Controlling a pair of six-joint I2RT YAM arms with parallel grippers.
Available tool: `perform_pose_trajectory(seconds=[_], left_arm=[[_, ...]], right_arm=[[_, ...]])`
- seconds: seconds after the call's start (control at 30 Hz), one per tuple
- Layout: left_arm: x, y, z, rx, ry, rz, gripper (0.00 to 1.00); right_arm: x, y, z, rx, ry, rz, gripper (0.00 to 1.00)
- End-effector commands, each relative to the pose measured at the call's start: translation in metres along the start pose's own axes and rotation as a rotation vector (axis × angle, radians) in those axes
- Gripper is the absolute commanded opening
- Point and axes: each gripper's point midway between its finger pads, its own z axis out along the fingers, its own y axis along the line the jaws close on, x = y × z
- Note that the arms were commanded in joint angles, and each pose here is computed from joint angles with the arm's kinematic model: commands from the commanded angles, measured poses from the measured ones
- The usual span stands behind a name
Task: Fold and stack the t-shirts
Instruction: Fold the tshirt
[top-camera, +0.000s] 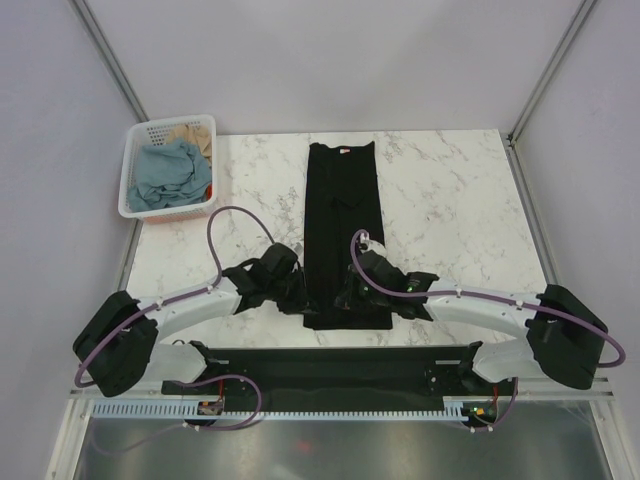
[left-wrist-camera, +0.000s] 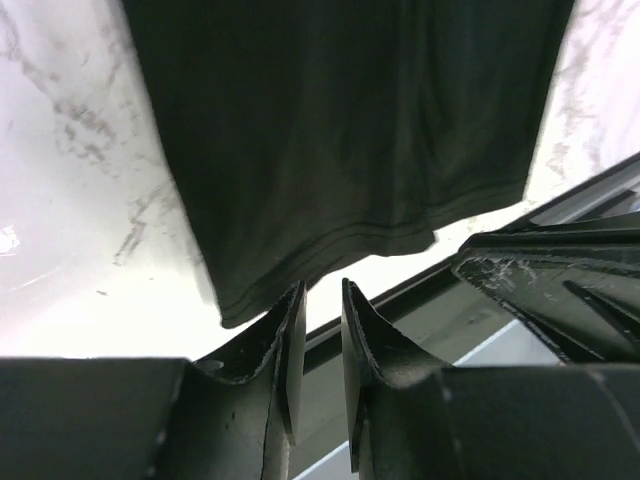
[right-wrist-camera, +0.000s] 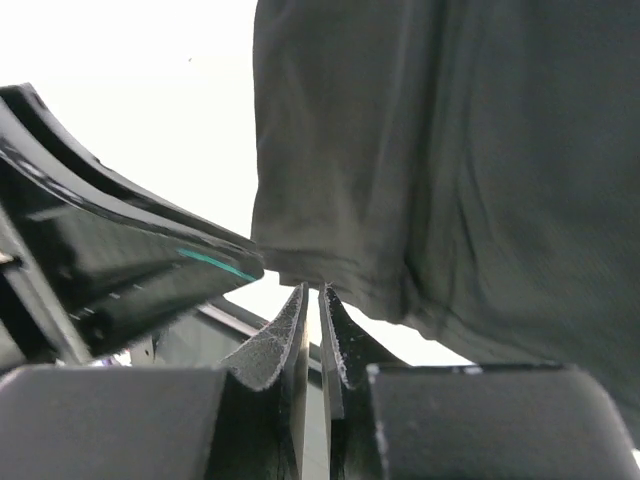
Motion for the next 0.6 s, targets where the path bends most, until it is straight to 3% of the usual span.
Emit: perform_pose_trajectory(seconds=[0.0,0.27,0.47,0.57], left_arm=[[0.011,0.008,0.01,0.011,0.033,-0.006,0.28],[0.036,0.056,0.021,-0.118,0.061,-0.067,0.25],[0.032,0.043,0.01,-0.067,0.039,-0.066,0.25],[0.023,0.028,-0.002,-0.032,0.016,-0.031,0.33]], right_arm=[[0.0,0.008,0.012,-0.02,0.023,-0.048,0.15],[0.033,-0.051,0.031,0.075,0.058,-0.047,0.14],[0.021,-0.025,0.015,-0.007,0.04,-0.076,0.16],[0.014,-0.01,0.003,-0.047,0.032,-0.072,0.21]])
